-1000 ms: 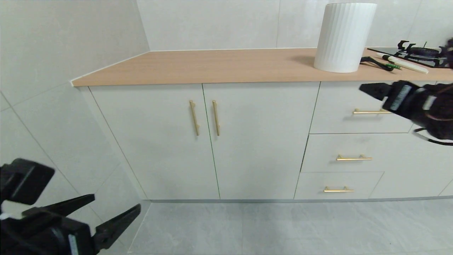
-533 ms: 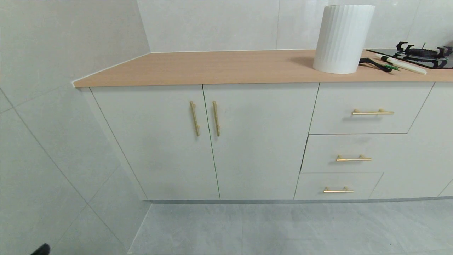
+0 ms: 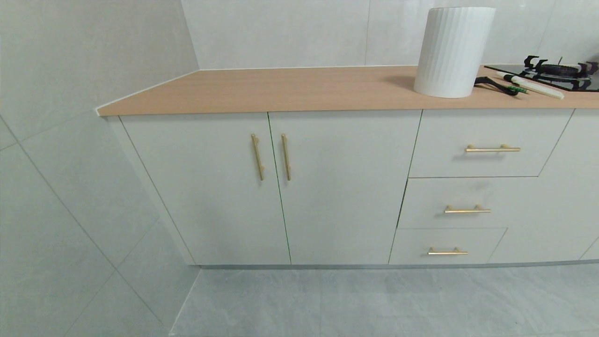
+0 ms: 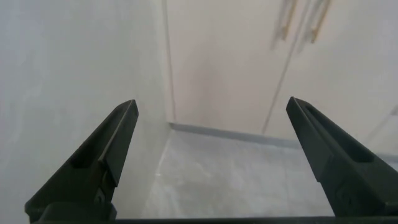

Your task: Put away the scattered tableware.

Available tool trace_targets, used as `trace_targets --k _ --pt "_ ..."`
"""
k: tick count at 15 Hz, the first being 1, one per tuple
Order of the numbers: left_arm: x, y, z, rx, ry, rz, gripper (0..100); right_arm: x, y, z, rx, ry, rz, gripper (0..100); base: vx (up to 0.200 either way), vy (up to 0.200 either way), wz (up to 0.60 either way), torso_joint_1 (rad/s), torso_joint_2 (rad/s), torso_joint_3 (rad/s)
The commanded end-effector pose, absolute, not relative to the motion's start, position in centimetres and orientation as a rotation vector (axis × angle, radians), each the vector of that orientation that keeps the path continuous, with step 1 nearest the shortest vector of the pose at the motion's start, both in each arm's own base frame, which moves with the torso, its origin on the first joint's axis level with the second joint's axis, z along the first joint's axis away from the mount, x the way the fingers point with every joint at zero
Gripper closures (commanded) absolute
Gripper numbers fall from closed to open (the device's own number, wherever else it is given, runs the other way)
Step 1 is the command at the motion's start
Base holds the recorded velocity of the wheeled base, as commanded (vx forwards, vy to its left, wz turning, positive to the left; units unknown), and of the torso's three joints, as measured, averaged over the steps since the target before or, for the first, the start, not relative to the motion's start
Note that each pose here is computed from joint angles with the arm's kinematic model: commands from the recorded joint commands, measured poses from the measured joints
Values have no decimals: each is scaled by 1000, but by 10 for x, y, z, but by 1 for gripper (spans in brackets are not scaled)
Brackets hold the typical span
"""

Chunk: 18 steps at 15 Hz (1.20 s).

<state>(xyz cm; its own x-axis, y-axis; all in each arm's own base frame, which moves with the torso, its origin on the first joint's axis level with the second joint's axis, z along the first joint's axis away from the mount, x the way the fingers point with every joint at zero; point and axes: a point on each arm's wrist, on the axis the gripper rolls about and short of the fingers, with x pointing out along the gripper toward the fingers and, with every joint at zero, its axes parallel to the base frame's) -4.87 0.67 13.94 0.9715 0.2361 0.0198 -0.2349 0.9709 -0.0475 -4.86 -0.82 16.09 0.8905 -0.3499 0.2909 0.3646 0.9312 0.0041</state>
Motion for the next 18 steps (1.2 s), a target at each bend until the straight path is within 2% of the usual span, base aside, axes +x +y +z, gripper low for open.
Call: trace_targets --k 1,3,5,8,9,10,13,18 --pt "-50 6 122 -43 -32 295 0 -47 -8 141 -50 -306 -379 0 0 0 0 0 0 0" --pt "-37 6 101 -26 -5 294 0 -32 -7 111 -75 -228 -364 0 0 0 0 0 0 0" --pt "-24 6 80 11 -40 292 0 -26 -6 97 -99 -186 -295 0 0 0 0 0 0 0" --pt "-23 5 79 -9 -39 230 0 -24 -5 91 -100 -131 -249 0 0 0 0 0 0 0" --pt "-23 3 79 -35 -37 141 0 -23 -5 81 -111 -35 -222 0 0 0 0 0 0 0" --pt "-23 2 78 -24 -29 86 0 -23 -4 82 -104 -47 -204 0 0 0 0 0 0 0" --pt "-23 1 76 28 -1 40 0 -23 -4 82 -109 -47 -169 0 0 0 0 0 0 0" --pt "-23 1 76 -6 -3 44 0 -23 1 81 -124 -50 46 0 0 0 0 0 0 0"
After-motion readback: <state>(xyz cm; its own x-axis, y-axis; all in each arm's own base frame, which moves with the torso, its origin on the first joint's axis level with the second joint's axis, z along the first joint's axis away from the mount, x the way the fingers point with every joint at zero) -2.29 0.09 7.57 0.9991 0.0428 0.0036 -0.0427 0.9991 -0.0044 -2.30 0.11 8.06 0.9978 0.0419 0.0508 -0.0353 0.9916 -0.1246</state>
